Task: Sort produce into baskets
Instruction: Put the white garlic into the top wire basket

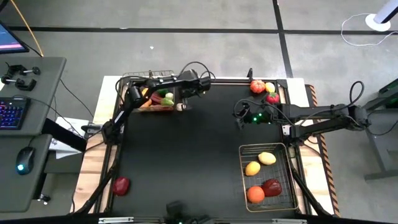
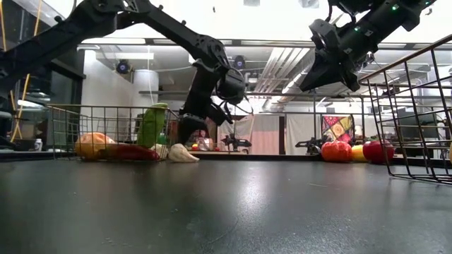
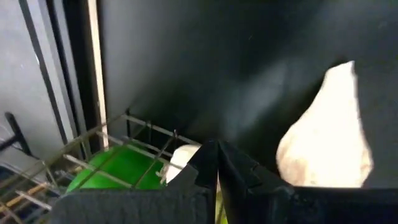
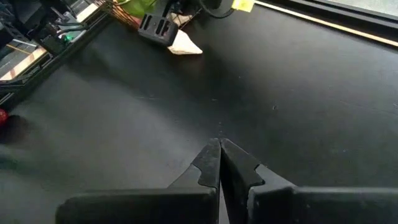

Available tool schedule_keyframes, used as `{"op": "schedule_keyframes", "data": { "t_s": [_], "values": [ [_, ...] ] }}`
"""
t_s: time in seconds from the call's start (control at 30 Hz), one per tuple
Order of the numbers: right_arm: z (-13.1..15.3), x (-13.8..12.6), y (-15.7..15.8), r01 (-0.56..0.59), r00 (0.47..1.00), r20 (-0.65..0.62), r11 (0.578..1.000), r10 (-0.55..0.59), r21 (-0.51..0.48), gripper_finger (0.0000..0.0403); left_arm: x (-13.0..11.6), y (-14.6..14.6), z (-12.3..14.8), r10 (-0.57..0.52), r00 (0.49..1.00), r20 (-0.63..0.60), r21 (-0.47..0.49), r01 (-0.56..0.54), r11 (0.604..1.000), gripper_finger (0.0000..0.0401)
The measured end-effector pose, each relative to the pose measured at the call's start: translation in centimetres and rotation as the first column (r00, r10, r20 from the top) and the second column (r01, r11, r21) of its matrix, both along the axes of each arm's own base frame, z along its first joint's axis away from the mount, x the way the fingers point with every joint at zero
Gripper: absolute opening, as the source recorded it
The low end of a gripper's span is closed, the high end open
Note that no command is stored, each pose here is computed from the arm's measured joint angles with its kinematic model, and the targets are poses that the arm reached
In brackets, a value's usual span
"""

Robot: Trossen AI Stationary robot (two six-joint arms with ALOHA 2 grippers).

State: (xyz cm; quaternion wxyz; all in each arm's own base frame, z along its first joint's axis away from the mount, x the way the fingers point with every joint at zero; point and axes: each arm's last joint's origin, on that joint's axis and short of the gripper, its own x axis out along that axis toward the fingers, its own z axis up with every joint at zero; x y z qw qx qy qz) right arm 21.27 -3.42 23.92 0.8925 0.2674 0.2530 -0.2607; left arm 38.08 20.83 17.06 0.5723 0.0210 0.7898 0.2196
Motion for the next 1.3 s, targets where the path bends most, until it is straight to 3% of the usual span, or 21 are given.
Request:
{"op": "schedule_keyframes", "data": {
  "t_s": [0.53, 0.8, 1.3],
  "values": [
    [0.0, 0.0, 0.0, -0.007, 1.000, -0.003, 1.000, 0.007, -0.006, 0.0000, 0.1, -0.3, -0.3, 0.040, 0.998, 0.057, -0.119, -0.033, 0.992, 0.0000],
    [0.0, 0.0, 0.0, -0.011, 1.000, -0.005, 1.000, 0.011, -0.010, 0.0000, 0.1, -2.2, -0.1, 0.076, 0.997, -0.012, -0.144, -0.077, 0.987, 0.0000],
    [0.0, 0.0, 0.0, -0.016, 1.000, -0.005, 1.000, 0.016, -0.007, 0.0000, 3.2, -8.9, -0.4, -0.096, 0.994, 0.055, -0.174, 0.104, 0.979, 0.0000]
  ]
}}
